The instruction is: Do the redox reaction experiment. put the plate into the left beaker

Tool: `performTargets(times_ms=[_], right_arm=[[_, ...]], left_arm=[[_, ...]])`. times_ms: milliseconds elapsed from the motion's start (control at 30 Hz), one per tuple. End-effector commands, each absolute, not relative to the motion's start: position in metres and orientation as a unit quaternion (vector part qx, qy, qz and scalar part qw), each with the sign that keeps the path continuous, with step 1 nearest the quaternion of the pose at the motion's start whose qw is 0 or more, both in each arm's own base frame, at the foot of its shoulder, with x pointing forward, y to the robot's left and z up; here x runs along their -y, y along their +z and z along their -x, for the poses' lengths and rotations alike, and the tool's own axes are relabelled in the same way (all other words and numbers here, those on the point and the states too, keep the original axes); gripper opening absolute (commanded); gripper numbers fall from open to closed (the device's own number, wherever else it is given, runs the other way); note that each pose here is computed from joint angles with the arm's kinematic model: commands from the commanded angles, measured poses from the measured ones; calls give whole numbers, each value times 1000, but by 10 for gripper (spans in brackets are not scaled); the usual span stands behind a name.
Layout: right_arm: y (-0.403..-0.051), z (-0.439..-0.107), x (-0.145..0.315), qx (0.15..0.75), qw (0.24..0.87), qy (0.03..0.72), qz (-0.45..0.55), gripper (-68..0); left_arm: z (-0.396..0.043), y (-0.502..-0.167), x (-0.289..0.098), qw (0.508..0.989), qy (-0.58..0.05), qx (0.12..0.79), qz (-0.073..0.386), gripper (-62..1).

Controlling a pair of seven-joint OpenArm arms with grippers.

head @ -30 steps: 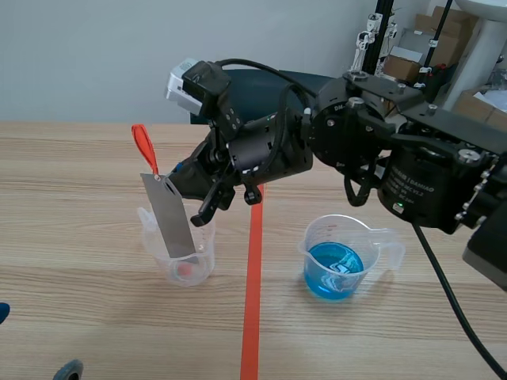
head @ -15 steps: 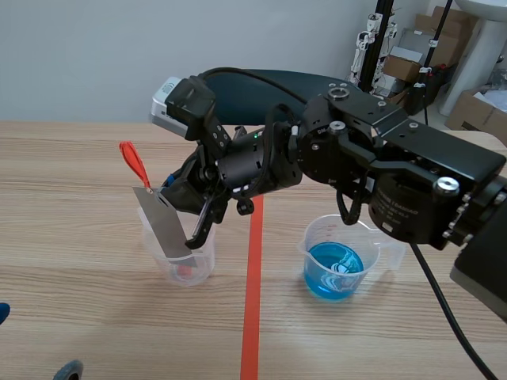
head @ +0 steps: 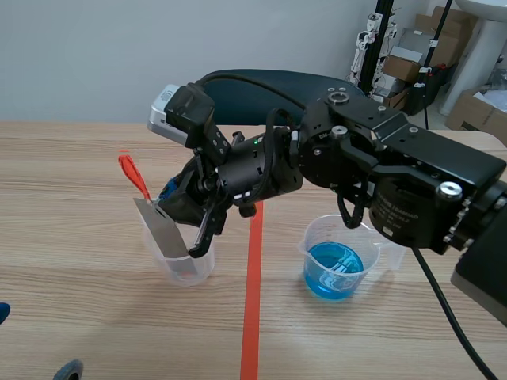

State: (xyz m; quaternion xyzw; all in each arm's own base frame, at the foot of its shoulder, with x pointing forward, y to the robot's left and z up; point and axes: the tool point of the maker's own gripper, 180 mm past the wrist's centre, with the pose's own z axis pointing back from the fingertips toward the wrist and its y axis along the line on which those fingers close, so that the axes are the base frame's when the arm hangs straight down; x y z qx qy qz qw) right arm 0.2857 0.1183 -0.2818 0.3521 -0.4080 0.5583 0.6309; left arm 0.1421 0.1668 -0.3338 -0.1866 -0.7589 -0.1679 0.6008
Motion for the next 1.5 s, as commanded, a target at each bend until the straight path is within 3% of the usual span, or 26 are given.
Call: performTargets(times_ms=[0,67,100,1467], right_arm=[[-270,-292,-117,421,621,558,-353,-289],[-271,-293,-114,421,623,558,-351,-48],[-271,-294,-113,421,624,557,-350,4],[-263,-302,-104,440,621,546,-351,4]], left_arm=[[-143,-322,-168,578,-163,777,188,14],[-143,-322,-168,578,-163,777,188,14],[-143,-322,-168,578,-163,777,188,14],[-143,-322,-168,578,-163,777,188,14]])
